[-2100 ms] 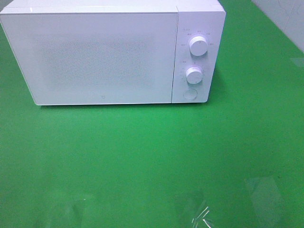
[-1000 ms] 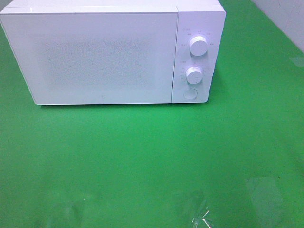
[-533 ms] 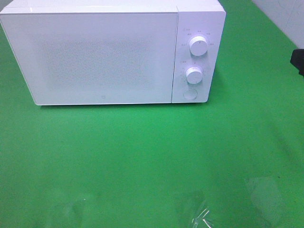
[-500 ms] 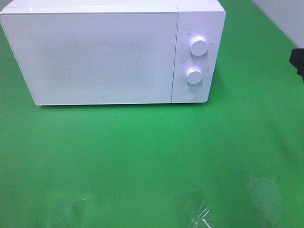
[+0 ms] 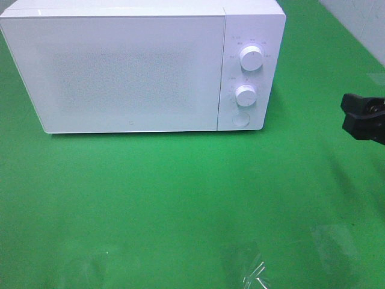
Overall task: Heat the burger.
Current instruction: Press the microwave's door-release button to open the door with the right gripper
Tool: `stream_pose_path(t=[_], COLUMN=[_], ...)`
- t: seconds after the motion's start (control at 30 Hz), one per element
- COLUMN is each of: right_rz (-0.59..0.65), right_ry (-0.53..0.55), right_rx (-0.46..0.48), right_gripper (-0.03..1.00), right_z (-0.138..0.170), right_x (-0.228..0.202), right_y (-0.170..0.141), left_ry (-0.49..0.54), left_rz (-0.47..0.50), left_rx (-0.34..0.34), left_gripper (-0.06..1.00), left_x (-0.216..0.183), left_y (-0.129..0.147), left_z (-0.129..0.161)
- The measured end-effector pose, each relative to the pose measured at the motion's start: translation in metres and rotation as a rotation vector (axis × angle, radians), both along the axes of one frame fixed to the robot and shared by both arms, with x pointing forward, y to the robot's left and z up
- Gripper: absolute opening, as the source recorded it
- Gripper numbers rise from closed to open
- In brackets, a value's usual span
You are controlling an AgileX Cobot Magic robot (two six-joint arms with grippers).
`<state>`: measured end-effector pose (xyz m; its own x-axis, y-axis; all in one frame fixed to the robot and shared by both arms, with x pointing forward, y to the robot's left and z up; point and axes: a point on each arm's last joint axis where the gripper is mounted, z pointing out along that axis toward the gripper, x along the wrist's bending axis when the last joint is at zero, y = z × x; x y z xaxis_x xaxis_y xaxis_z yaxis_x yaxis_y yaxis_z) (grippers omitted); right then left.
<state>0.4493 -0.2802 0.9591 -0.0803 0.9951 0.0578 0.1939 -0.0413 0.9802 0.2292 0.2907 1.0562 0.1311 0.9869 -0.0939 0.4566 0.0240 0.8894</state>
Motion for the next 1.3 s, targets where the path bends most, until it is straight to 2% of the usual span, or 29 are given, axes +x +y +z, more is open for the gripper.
stream_pose_path(t=[0.17, 0.4, 0.67, 0.83, 0.97, 1.3], right_rz=[0.013, 0.058, 0.088, 0.098, 0.14, 0.163], right_ry=[0.024, 0.03, 0.021, 0.027, 0.013, -0.003], right_rx=[0.0, -0.05, -0.068, -0.067, -0.078, -0.059], right_gripper=[0.74, 0.74, 0.74, 0.74, 0.74, 0.73], right_z=[-0.016, -0.03, -0.036, -0.038, -0.038, -0.034], right_x=[0.007, 0.005, -0.008, -0.011, -0.011, -0.006], right_y=[0.006, 0.039, 0.073, 0.082, 0.105, 0.12], left_ry=[0.0, 0.0, 0.0, 0.0, 0.0, 0.0], left_rz=[0.0, 0.0, 0.0, 0.0, 0.0, 0.0], left_rx=[0.0, 0.0, 0.0, 0.0, 0.0, 0.0], left_gripper=[0.97, 0.97, 0.97, 0.97, 0.97, 0.97], left_x=[0.0, 0.0, 0.0, 0.0, 0.0, 0.0], left_y=[0.0, 0.0, 0.0, 0.0, 0.0, 0.0], left_z=[0.0, 0.0, 0.0, 0.0, 0.0, 0.0])
